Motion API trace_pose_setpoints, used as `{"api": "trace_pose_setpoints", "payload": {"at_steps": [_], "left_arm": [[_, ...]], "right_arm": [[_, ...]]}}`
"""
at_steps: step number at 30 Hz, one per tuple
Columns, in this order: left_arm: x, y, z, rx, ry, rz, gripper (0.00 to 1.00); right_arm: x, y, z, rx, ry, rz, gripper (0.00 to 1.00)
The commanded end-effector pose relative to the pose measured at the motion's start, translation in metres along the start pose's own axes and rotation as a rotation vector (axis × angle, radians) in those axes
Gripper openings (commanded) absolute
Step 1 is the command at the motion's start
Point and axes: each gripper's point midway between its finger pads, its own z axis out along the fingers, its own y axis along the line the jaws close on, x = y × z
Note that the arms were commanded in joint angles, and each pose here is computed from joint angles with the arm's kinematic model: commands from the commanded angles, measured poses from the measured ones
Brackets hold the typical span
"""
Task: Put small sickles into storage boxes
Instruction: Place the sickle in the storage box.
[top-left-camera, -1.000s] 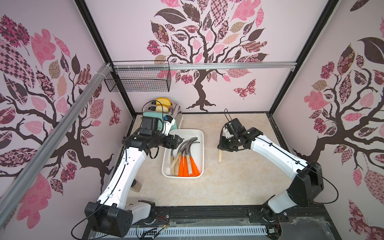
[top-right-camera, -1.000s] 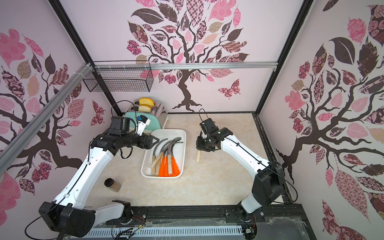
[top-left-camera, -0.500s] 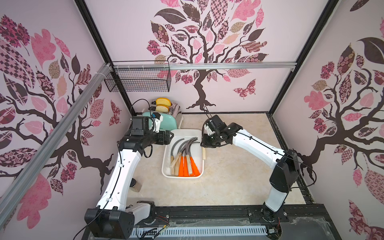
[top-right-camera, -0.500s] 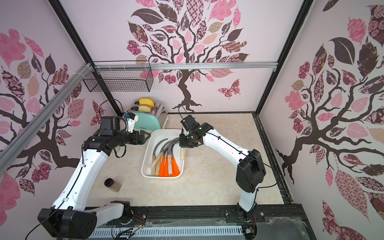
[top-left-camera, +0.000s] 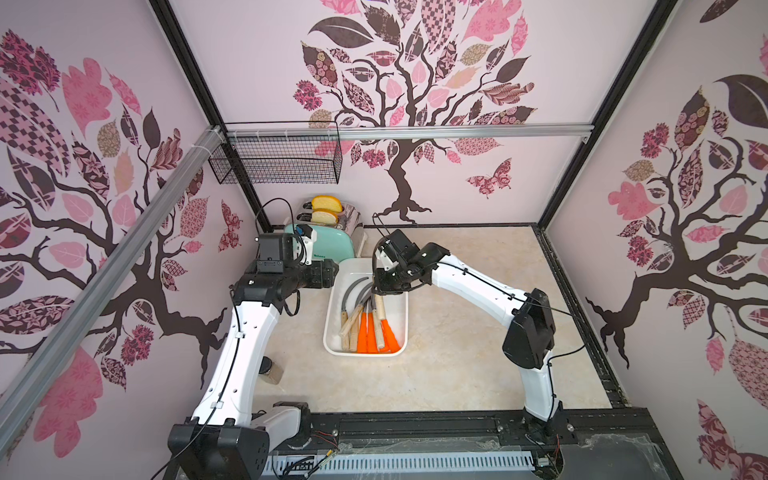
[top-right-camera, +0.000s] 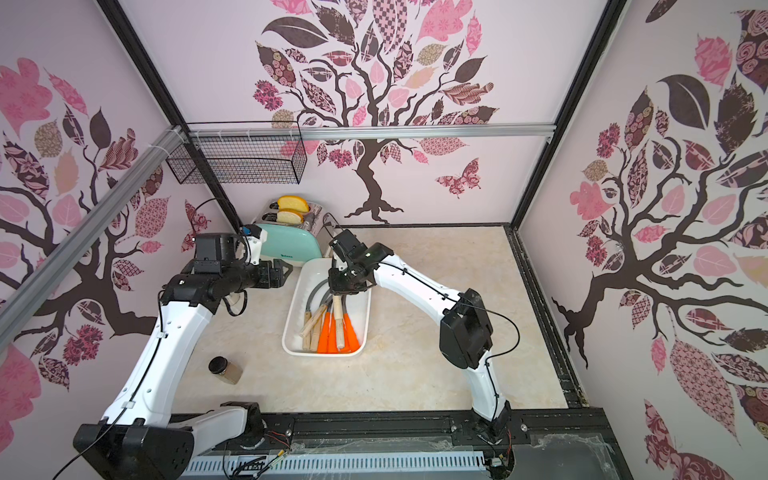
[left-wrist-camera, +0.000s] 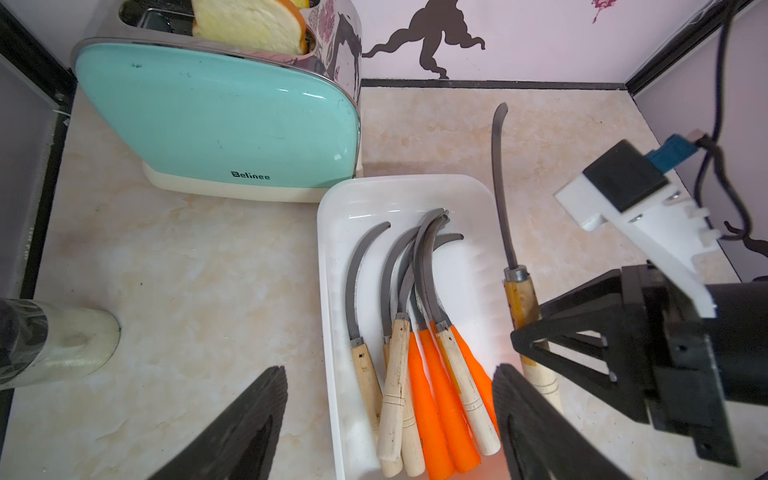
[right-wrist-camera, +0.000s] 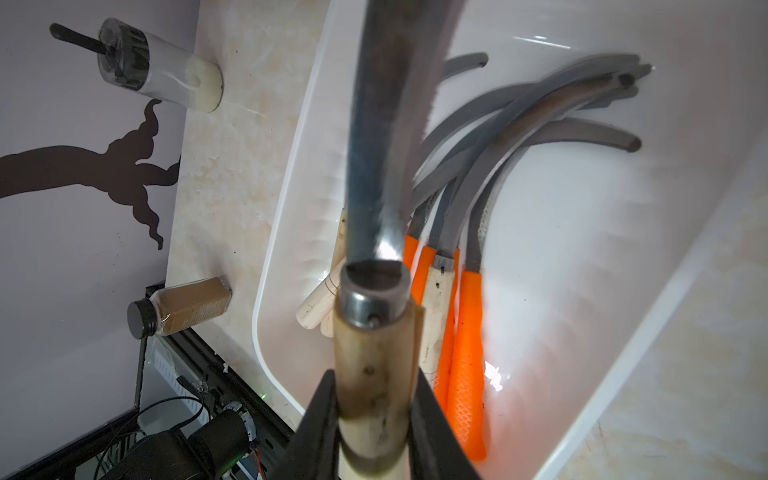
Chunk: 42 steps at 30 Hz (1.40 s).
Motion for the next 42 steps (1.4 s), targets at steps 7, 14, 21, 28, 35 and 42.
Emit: {"api": "trace_pose_setpoints", "payload": {"at_steps": [7, 14, 21, 28, 35, 42], "left_arm": [[-0.024, -0.003, -0.021, -0.014, -0.080, 0.008, 0.82], [-0.029, -0.011, -0.025, 0.025, -0.099, 0.010, 0.81], [-0.028, -0.013, -0.025, 0.044, -0.097, 0.015, 0.81], [-0.028, -0.016, -0.025, 0.057, -0.098, 0.015, 0.82], [-0.026, -0.017, -0.025, 0.062, -0.095, 0.019, 0.82], [-0.026, -0.018, -0.025, 0.070, -0.095, 0.021, 0.82]], "right_arm": [[0.011, 0.017, 0.022, -0.016, 0.058, -0.017, 0.00], [0.026, 0.021, 0.039, -0.023, 0.099, -0.010, 0.00], [0.026, 0.025, 0.039, -0.027, 0.097, -0.013, 0.00], [0.040, 0.025, 0.054, -0.026, 0.133, -0.002, 0.00], [0.052, 0.019, 0.068, -0.020, 0.153, 0.026, 0.00], [0.059, 0.012, 0.078, -0.011, 0.166, 0.039, 0.00]]}}
